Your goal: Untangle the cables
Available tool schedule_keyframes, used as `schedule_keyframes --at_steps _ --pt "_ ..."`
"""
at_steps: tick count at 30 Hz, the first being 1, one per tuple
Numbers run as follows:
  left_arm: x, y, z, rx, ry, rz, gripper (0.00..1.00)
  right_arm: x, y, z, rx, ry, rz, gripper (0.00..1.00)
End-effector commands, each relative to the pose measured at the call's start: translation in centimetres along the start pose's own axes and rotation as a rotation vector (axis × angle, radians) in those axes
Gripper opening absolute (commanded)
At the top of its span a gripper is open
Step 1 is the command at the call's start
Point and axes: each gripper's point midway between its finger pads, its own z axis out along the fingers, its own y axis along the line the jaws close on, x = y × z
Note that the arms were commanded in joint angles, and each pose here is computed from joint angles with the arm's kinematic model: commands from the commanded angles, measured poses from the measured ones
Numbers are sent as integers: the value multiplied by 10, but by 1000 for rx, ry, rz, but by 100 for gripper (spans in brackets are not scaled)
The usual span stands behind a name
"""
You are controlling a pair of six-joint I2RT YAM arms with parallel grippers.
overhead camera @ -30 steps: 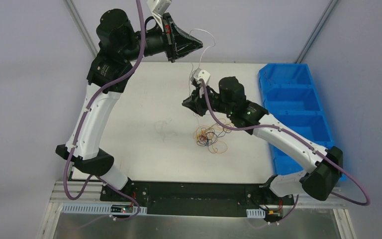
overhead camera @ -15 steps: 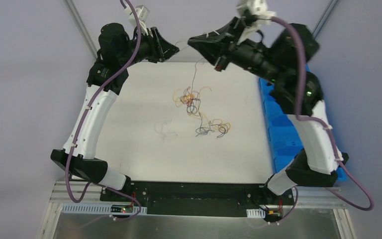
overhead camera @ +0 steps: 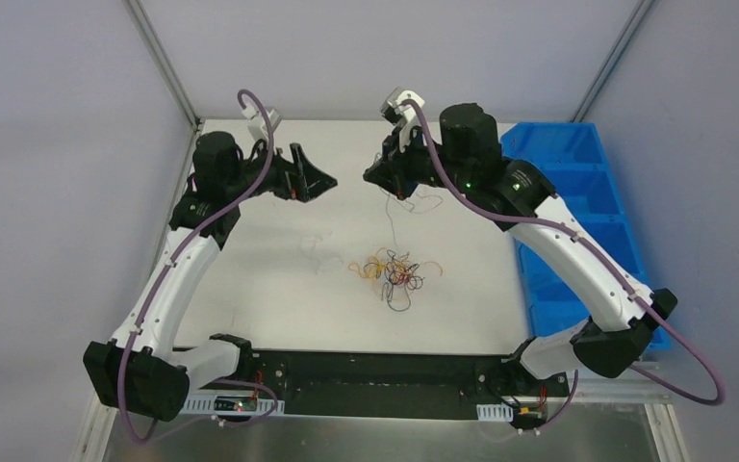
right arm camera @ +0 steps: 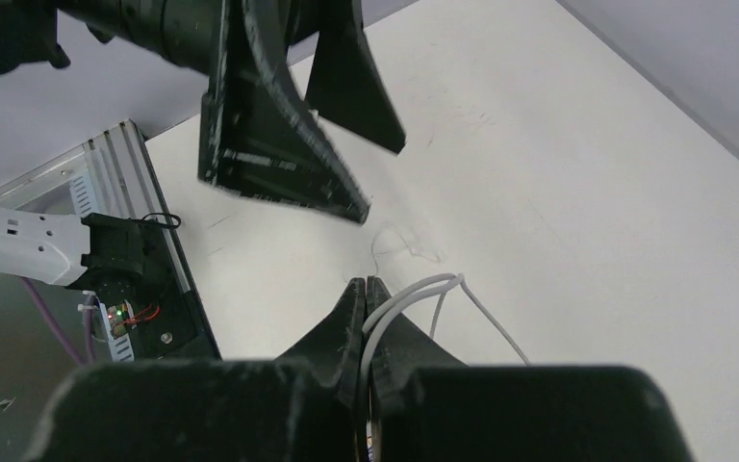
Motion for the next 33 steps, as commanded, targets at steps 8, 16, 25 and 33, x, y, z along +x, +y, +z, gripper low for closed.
schedule_keyframes --at_steps 8,16,25,33 --pt "66 -79 3 407 34 435 98 -86 12 -39 20 -218 15 0" --pt "94 -80 93 368 41 473 68 -140 21 -58 9 -320 13 0" --pt "240 4 87 258 372 362 46 -217 -15 -133 223 -554 -138 0" --pt "240 2 74 273 404 392 77 -201 -51 -159 349 -528 -122 0"
